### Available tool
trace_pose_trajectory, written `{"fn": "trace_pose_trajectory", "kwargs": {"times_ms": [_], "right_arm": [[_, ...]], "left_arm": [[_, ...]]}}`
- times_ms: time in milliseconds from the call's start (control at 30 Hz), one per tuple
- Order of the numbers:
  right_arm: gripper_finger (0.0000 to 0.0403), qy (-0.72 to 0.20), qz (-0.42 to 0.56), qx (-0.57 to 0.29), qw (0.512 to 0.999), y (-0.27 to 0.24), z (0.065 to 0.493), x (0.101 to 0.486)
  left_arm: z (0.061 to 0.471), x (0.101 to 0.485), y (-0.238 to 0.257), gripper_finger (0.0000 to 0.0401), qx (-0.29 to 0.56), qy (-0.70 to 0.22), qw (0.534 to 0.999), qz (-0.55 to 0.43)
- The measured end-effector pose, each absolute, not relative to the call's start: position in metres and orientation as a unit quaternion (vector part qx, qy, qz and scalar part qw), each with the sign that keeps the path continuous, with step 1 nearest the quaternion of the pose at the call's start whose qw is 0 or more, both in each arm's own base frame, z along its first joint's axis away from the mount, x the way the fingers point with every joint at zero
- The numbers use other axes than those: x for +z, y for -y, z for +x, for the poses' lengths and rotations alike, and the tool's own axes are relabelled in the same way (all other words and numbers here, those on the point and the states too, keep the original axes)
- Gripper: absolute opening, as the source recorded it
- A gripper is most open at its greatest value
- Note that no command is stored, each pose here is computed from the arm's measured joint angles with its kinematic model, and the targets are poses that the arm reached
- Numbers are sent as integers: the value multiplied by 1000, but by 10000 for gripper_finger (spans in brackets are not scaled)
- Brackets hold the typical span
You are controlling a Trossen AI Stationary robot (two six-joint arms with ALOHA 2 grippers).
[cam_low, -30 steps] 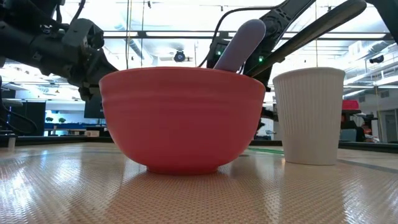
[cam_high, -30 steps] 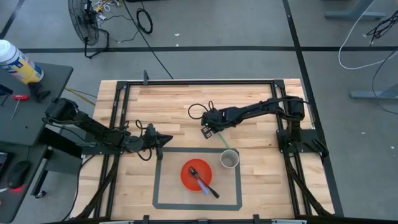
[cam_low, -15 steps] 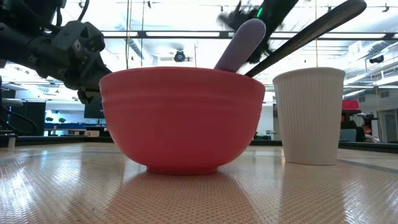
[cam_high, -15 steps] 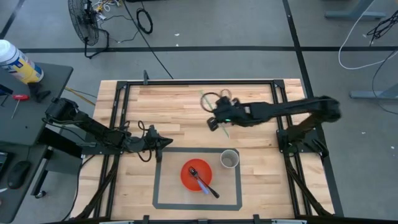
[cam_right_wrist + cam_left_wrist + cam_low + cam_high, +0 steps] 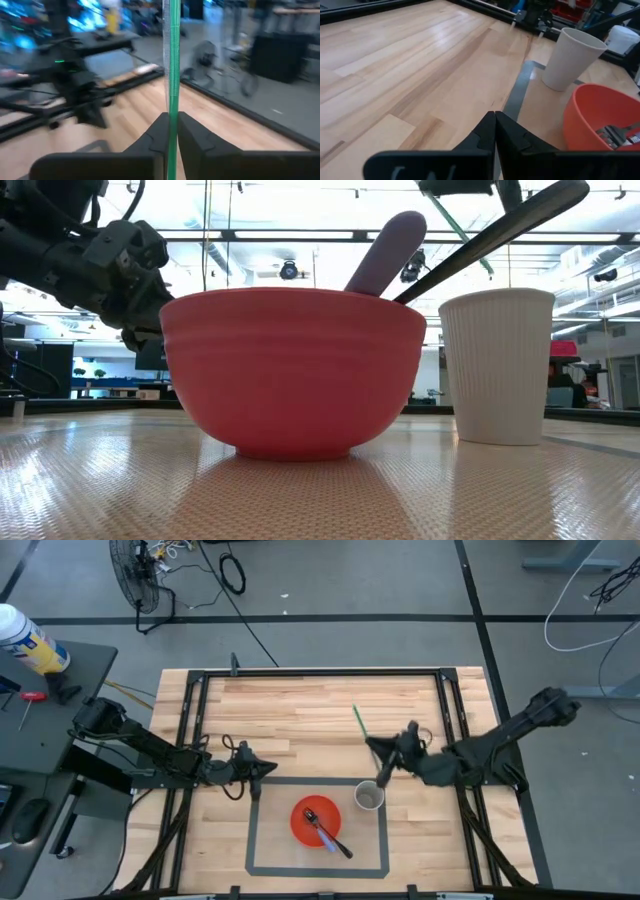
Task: Pick & Place Utensil
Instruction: Put the green drinking straw into the white cup on the transparent mat
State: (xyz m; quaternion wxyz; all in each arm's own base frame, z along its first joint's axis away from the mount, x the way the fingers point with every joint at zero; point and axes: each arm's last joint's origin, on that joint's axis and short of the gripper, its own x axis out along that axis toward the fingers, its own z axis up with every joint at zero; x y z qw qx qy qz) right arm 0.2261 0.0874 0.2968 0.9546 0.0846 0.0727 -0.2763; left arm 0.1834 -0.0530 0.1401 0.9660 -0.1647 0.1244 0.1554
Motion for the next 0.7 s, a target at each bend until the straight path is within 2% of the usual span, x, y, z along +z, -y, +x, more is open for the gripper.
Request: {"fn": "trace_pose_trajectory", "kwargs": {"times_ms": [267, 500, 700], "right_arm": [[36, 72, 64, -114, 989, -114, 198, 262], [36, 72, 48, -80, 993, -104, 181, 220], [36, 109, 52, -5, 993, -102, 179, 211]], "left_arm": [[183, 140, 52, 14, 167, -118, 963, -173], [184, 142, 52, 14, 176, -107, 962, -181], [184, 143, 51, 14, 191, -95, 958, -191]]}}
